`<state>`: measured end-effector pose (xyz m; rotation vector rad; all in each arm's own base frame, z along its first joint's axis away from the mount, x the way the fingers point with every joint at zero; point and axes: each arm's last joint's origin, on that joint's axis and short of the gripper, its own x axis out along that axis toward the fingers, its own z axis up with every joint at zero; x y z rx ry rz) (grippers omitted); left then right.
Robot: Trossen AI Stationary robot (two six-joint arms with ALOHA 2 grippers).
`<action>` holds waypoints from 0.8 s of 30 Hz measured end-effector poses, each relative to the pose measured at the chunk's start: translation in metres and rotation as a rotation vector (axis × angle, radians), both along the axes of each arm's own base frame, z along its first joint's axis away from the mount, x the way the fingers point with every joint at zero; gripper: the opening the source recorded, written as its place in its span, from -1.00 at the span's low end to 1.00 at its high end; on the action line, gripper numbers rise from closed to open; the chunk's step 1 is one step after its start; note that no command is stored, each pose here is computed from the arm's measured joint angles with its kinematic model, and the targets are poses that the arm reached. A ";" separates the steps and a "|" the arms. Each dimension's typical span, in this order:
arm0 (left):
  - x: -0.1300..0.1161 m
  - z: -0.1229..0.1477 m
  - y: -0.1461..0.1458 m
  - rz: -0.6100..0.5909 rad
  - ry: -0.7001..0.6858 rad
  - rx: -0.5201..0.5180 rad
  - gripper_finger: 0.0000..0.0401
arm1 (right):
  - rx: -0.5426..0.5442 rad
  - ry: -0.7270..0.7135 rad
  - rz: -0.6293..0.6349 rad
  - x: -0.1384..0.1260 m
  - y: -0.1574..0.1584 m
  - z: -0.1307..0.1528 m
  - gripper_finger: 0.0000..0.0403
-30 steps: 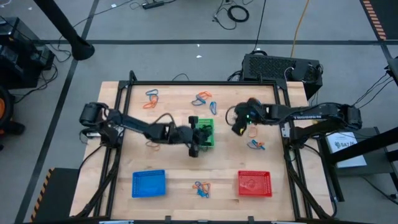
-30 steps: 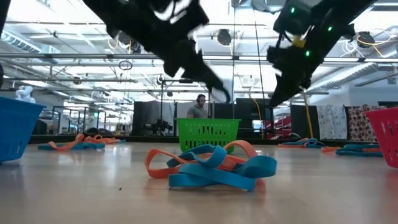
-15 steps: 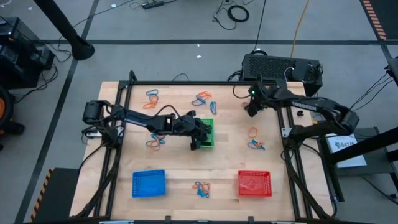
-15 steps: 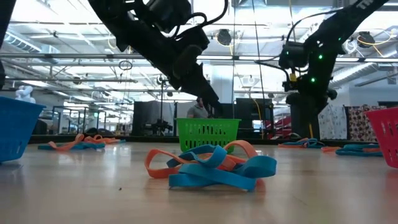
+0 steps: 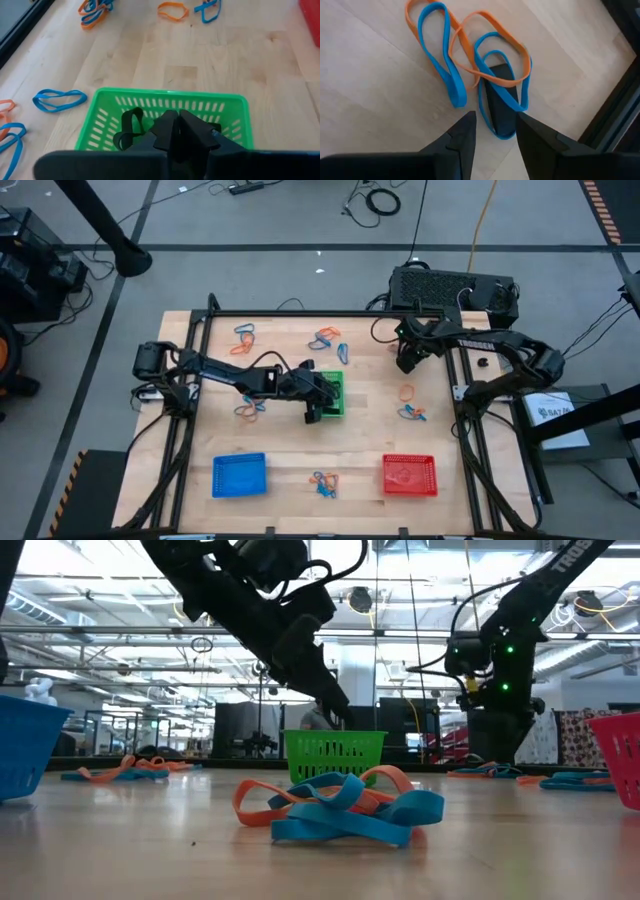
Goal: Sort rubber bands into baskets
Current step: Put the black rubber band into the green bin
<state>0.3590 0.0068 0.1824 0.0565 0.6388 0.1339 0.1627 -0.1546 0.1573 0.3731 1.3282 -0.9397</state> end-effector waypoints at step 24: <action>0.000 0.004 0.001 0.064 -0.025 0.038 -0.26 | -0.005 0.158 -0.050 -0.007 -0.014 -0.022 -0.59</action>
